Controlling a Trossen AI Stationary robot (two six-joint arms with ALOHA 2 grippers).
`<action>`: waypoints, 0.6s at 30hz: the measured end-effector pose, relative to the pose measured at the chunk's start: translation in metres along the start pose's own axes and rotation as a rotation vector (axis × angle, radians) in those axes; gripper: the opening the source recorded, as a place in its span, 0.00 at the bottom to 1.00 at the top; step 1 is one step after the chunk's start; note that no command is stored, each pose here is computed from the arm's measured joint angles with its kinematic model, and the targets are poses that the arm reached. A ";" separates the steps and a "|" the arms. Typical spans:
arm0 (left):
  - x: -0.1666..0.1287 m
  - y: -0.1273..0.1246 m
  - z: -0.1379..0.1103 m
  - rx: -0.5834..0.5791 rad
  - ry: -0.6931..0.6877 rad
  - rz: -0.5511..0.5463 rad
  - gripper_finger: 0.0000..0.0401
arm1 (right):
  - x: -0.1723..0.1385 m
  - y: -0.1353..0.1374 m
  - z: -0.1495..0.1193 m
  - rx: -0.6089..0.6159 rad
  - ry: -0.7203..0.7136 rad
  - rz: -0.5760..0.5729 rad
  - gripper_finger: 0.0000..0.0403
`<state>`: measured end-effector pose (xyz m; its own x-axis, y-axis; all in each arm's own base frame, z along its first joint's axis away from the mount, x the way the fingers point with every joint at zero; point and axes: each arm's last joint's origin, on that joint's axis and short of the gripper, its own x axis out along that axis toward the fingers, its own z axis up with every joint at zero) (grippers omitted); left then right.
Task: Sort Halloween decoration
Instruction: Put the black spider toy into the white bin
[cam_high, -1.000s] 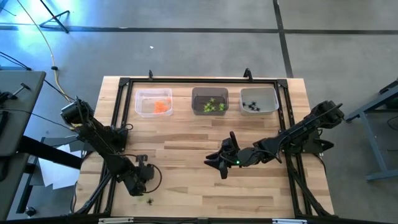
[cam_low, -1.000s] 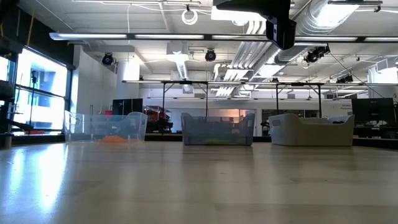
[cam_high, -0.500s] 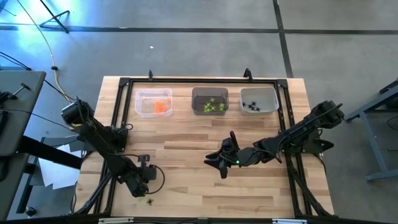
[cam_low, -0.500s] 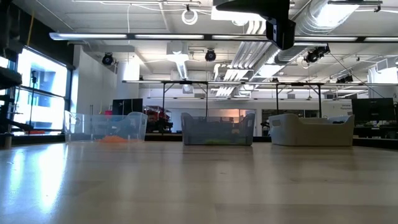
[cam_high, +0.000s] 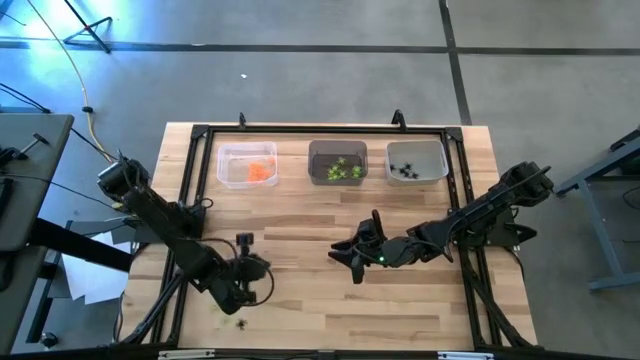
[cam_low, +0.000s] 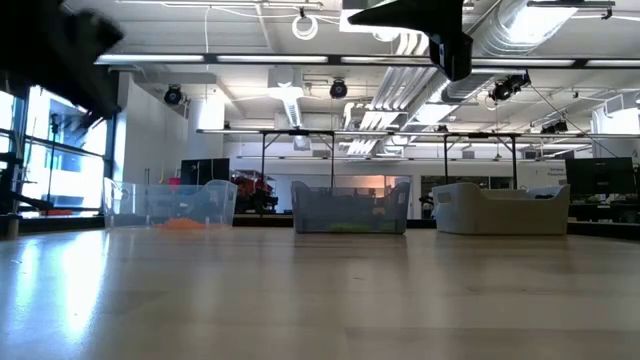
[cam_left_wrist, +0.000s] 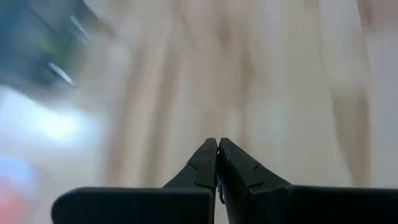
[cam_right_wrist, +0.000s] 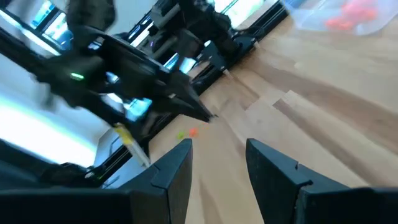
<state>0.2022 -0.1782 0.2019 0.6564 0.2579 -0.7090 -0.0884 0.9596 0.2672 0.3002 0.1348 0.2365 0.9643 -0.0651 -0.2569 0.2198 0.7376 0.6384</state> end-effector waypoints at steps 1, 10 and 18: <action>-0.006 0.002 0.009 -0.001 -0.067 0.046 0.00 | 0.000 0.000 0.000 -0.011 -0.009 -0.008 0.36; -0.078 0.023 0.057 -0.135 -0.574 0.313 0.00 | 0.000 0.002 0.009 -0.156 -0.188 -0.095 0.36; -0.083 0.024 0.081 -0.157 -0.646 0.359 0.00 | 0.020 0.009 0.014 -0.345 -0.465 -0.013 0.36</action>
<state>0.2060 -0.1859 0.3201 0.8716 0.4866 -0.0598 -0.4534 0.8465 0.2790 0.3235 0.1307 0.2475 0.9424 -0.3070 0.1324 0.2468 0.9059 0.3441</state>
